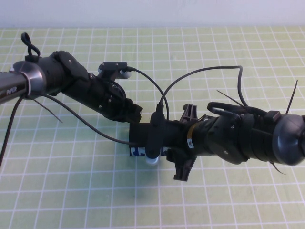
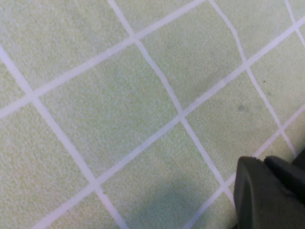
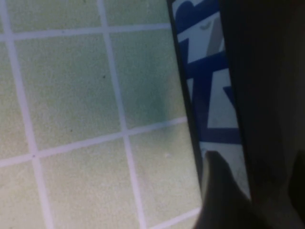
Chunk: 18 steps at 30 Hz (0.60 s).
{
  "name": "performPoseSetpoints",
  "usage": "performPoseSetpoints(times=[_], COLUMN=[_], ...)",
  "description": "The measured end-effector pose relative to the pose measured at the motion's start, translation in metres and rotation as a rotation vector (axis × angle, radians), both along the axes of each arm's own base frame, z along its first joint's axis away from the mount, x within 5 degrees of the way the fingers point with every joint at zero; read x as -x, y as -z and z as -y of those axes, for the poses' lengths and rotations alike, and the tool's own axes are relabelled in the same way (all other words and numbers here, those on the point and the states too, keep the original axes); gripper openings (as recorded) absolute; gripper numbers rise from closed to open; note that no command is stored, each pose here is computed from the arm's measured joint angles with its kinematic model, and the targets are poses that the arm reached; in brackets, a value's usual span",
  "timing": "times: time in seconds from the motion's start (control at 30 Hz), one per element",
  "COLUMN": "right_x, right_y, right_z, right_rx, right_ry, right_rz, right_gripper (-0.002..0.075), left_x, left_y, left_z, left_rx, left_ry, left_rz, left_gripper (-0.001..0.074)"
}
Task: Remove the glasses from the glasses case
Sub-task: Pick up the glasses from the glasses case
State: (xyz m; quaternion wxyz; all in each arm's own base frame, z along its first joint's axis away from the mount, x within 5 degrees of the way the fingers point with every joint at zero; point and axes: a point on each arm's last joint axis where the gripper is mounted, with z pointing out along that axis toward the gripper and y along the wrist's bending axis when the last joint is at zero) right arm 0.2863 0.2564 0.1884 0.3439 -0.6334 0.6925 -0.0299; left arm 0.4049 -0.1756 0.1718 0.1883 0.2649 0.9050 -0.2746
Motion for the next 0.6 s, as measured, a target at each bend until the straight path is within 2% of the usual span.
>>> performPoseSetpoints(times=[0.6], right_x=[-0.0046], right_y=[0.0075], right_z=[-0.0038], right_rx=[-0.002], right_ry=[-0.027], right_rz=[0.028], right_gripper=[0.0264], left_x=[0.0004], left_y=[0.0], left_z=[0.0001], left_rx=[0.001], left_ry=[0.003], left_rz=[-0.003], left_gripper=[-0.0004])
